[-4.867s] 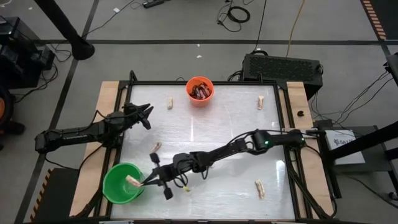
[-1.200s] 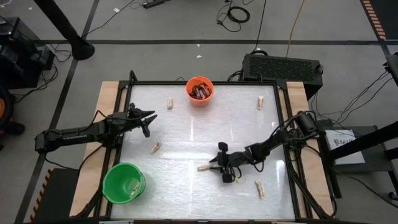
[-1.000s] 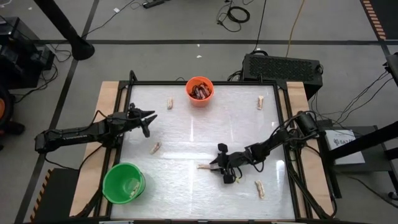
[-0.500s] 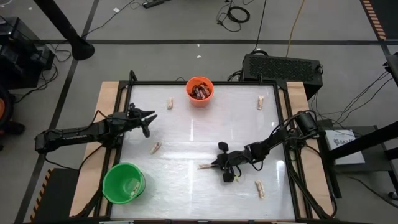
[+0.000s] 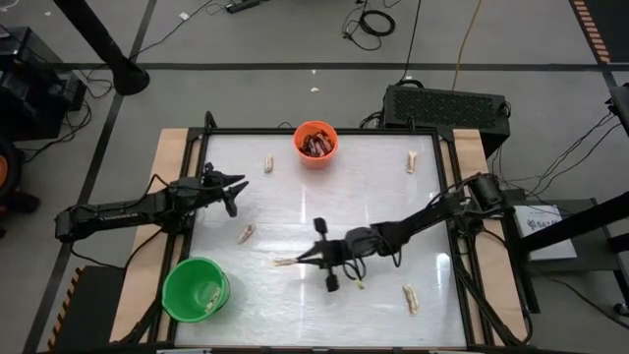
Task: Sort candy by brand, put in halloween buckets
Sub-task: Put the white chocolate bar into the green bucket
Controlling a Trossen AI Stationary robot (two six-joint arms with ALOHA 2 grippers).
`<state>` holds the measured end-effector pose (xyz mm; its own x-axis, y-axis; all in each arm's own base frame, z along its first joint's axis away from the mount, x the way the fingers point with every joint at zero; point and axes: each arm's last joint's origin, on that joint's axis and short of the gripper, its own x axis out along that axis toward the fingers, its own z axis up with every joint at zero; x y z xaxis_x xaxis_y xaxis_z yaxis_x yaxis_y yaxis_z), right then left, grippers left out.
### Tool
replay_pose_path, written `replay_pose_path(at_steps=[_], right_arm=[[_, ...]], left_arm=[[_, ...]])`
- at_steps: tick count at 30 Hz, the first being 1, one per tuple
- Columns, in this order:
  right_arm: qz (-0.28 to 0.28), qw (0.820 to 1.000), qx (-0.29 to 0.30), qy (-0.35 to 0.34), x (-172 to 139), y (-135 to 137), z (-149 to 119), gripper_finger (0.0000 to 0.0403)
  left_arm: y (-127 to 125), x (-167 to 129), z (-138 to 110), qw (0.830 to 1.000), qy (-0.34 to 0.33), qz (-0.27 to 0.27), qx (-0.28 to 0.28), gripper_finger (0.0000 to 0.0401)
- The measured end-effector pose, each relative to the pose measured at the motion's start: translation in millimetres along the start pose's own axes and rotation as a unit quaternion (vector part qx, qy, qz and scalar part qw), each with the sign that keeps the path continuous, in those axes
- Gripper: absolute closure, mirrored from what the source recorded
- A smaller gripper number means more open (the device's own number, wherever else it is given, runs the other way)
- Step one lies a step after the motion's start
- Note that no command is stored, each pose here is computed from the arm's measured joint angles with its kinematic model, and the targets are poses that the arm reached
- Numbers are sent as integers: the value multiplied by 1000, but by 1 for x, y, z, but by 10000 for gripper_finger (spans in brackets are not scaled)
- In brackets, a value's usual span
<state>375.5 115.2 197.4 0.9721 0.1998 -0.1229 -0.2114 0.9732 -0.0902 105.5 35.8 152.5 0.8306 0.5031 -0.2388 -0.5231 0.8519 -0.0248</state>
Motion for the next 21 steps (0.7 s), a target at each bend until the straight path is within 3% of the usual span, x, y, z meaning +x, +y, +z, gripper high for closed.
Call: replay_pose_path(at_steps=[7,15,21], right_arm=[[29,998,-25,-55,64,-1,37,402],[31,996,-28,-82,147,-1,32,402],[42,997,-29,-62,188,1,27,403]], left_arm=[[0,0,-1,1000,4,1,1,283],[0,0,-1,1000,4,1,1,283],[0,0,-1,1000,3,1,1,283]])
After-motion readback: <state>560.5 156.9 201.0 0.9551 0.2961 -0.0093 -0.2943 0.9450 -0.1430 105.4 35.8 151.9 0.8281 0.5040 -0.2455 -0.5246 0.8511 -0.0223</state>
